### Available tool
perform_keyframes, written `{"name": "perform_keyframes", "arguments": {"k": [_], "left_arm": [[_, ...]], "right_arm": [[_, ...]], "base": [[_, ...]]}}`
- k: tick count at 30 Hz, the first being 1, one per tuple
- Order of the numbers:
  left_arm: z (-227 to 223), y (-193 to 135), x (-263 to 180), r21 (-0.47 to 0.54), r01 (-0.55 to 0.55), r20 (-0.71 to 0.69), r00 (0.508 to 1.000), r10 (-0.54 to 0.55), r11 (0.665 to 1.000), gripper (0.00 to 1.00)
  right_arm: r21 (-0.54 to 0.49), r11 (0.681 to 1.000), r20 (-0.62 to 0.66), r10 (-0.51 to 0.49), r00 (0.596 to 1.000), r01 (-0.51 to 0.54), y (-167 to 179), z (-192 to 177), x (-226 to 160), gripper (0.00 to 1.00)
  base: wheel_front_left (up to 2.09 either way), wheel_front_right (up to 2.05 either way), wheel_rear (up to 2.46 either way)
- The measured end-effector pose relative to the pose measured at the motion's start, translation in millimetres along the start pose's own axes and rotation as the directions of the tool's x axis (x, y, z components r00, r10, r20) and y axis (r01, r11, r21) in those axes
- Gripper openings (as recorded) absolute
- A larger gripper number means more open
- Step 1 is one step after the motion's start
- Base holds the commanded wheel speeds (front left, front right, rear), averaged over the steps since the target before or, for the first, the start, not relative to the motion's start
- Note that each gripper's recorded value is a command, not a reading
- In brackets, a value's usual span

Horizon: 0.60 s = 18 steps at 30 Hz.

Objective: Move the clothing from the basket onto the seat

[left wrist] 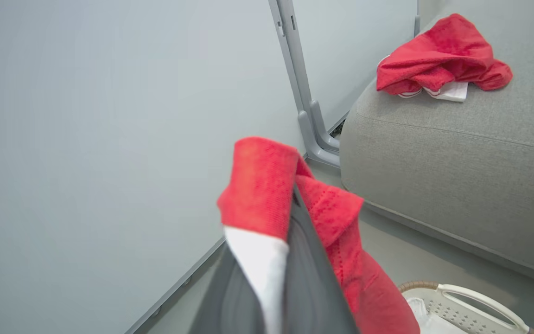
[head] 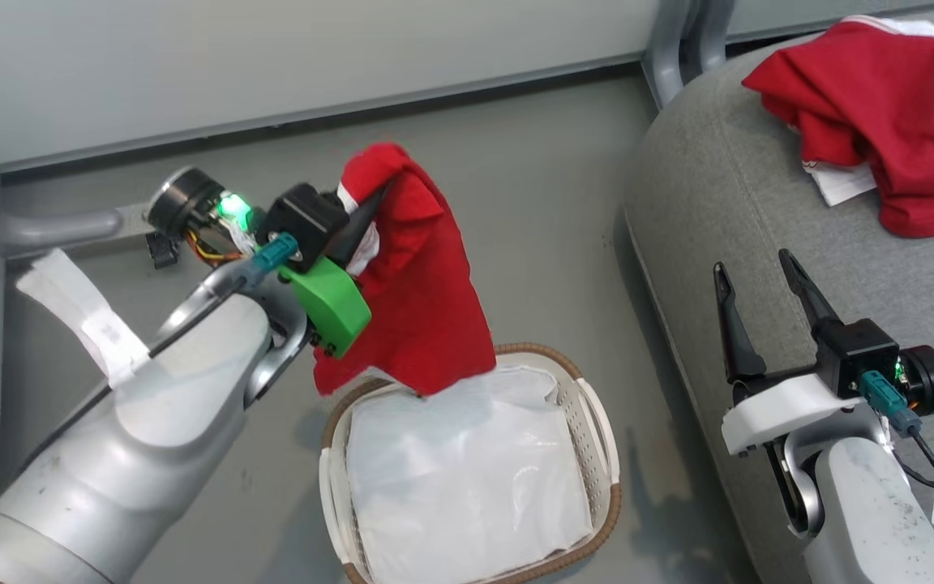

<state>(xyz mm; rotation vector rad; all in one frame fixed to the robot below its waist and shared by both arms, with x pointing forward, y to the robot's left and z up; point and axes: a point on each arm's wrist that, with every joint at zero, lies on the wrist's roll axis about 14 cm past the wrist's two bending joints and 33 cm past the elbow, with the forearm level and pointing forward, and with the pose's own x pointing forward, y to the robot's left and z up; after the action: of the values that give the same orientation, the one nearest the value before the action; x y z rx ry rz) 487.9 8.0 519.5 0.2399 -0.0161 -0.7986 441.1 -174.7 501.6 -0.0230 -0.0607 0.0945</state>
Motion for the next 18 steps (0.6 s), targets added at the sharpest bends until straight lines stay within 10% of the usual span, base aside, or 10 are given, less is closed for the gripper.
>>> {"name": "perform_keyframes", "arguments": {"k": [18], "left_arm": [[149, 23, -4, 0.177, -0.055, 0.227, 0.974, 0.013, 0.983, 0.0]], "right_arm": [[-0.019, 0.998, 0.12, 0.068, 0.99, -0.066, 23, 51, -19, 1.0]], "base": [[0.0, 0.0, 0.0]]}}
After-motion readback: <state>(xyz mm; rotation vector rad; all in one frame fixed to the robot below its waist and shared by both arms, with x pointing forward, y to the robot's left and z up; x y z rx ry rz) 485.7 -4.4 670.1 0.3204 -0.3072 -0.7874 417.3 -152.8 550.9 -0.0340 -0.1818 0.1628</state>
